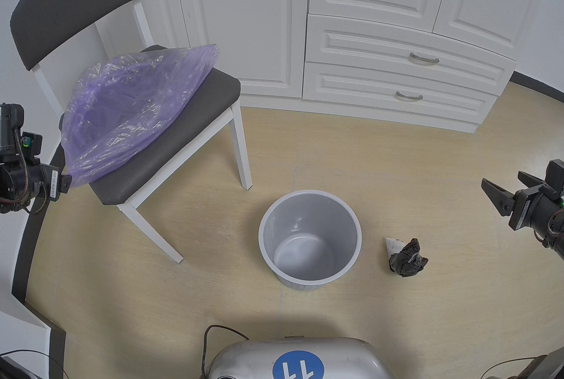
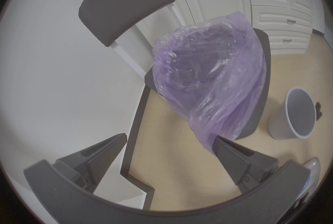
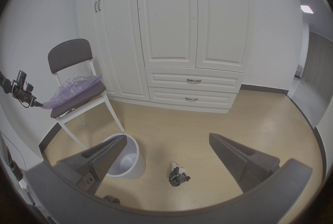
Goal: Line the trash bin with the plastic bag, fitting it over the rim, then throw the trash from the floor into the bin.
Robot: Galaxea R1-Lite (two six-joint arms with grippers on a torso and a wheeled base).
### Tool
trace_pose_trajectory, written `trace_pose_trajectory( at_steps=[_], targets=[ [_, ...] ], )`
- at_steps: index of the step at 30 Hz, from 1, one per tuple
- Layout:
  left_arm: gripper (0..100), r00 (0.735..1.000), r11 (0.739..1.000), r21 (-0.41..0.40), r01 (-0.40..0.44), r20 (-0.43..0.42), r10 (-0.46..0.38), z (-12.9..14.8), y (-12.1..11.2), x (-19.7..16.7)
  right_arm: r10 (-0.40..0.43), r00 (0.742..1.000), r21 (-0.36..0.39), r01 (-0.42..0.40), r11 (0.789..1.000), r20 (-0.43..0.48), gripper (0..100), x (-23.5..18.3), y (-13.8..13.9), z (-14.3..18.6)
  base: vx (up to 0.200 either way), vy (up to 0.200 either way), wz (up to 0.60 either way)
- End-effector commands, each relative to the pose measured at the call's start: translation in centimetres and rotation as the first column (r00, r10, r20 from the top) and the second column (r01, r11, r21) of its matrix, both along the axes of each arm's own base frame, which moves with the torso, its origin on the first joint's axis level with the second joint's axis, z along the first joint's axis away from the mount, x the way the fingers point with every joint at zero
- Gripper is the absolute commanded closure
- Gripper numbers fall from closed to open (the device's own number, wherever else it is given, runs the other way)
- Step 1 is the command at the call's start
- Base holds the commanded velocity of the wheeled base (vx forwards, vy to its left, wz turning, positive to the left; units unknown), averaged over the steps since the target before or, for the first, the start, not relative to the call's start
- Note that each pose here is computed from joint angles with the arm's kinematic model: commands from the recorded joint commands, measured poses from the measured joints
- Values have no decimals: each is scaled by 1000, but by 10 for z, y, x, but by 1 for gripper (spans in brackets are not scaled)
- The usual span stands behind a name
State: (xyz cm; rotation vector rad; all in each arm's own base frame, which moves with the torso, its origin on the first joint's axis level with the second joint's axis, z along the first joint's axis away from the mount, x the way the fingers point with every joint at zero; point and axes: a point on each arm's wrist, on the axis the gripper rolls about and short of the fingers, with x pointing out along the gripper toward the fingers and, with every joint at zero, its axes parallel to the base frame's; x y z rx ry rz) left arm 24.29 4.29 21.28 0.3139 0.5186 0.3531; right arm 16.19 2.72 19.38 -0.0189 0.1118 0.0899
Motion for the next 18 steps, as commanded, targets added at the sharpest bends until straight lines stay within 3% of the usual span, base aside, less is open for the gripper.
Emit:
trace_pose_trajectory(
  at_steps=[1,7,18],
  targets=[
    [0,999,1000,-18,-19,44,20,8,3,3,-1,1000,0,1,1000,4,0,-1,0,1,0,0,0],
    [0,993,995,-101,-25,115,36,17,-5,5,-1,1000,0,1,1000,6,0,-1,0,1,0,0,0],
    [0,998,985,-172,15,62,-4,-9,-23,27,-1,1000,-2,1,1000,3,0,-1,0,0,0,0,0]
  ],
)
